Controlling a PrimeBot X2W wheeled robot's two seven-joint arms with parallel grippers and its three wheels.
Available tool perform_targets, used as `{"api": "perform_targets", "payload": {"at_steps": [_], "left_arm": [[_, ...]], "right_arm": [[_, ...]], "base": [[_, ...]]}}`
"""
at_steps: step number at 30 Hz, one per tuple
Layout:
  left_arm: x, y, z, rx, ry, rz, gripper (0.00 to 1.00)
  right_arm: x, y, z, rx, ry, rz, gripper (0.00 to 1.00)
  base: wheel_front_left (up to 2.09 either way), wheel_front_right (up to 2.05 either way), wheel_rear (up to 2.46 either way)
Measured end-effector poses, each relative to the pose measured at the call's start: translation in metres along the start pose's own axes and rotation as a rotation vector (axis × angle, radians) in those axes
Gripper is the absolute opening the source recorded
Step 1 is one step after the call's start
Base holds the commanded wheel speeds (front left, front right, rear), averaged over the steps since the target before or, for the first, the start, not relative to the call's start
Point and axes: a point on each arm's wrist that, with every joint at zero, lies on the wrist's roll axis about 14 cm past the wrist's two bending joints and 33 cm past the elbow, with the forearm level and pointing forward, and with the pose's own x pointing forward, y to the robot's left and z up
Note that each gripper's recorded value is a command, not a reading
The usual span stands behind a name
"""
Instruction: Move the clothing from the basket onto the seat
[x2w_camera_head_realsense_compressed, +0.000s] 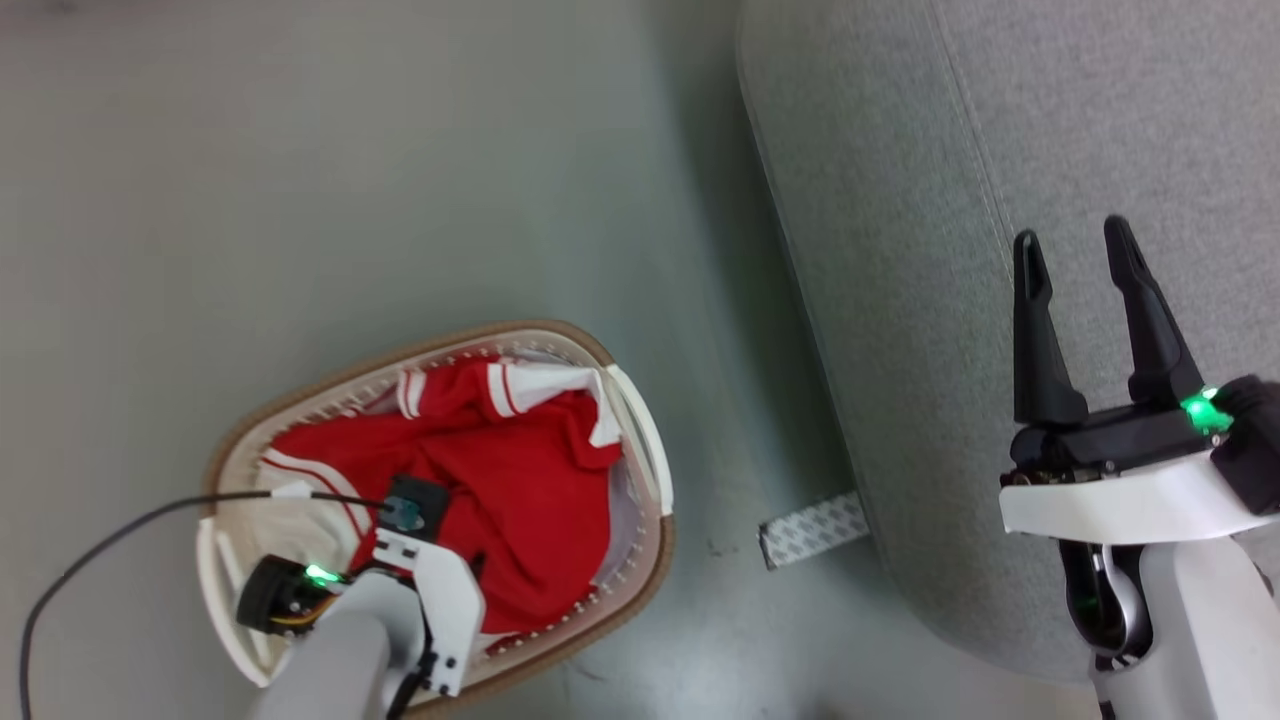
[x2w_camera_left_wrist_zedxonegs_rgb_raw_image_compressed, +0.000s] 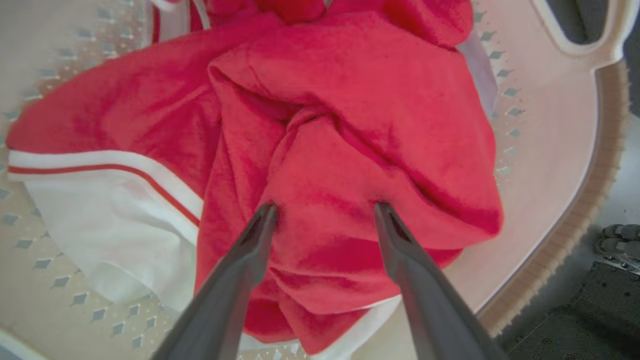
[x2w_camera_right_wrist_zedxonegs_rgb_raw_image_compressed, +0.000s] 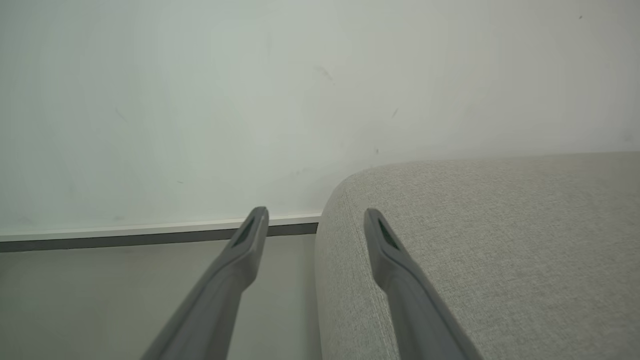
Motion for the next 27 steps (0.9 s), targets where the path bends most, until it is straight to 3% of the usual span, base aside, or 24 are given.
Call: {"api": "perform_targets", "payload": {"at_steps": [6,10,11,12,13,14,17,27], "left_arm": [[0.025,0.005,-0.022,0.013,0.082,-0.008,1.00],[0.038,-0.008,-0.026,0.034,0.090,-0.058,1.00],[0.040,-0.011,-0.027,0.041,0.093,-0.073,0.88],[0.041,-0.015,-0.028,0.043,0.095,-0.083,0.44],[0.041,-0.018,-0.028,0.045,0.094,-0.094,0.05],[0.041,-0.020,-0.029,0.049,0.094,-0.101,0.00],[0.040,-0.023,-0.026,0.049,0.076,-0.110,0.00],[0.007,-0.020,0.029,-0.090,-0.158,-0.073,0.00]], "right_arm": [[0.008,-0.008,-0.010,-0.005,0.018,-0.016,1.00],[0.007,-0.015,-0.018,-0.018,0.040,-0.033,1.00],[0.007,-0.016,-0.019,-0.020,0.045,-0.036,1.00],[0.007,-0.017,-0.021,-0.022,0.048,-0.037,1.00],[0.007,-0.017,-0.021,-0.022,0.050,-0.038,1.00],[0.007,-0.017,-0.021,-0.022,0.050,-0.039,1.00],[0.006,-0.017,-0.019,-0.022,0.046,-0.038,1.00],[-0.006,-0.017,0.001,-0.022,0.008,-0.048,1.00]], "base": [[0.00,0.00,0.00],[0.00,0.00,0.00],[0.00,0.00,0.00],[0.00,0.00,0.00],[0.00,0.00,0.00],[0.00,0.00,0.00],[0.00,0.00,0.00],[0.00,0.00,0.00]]}}
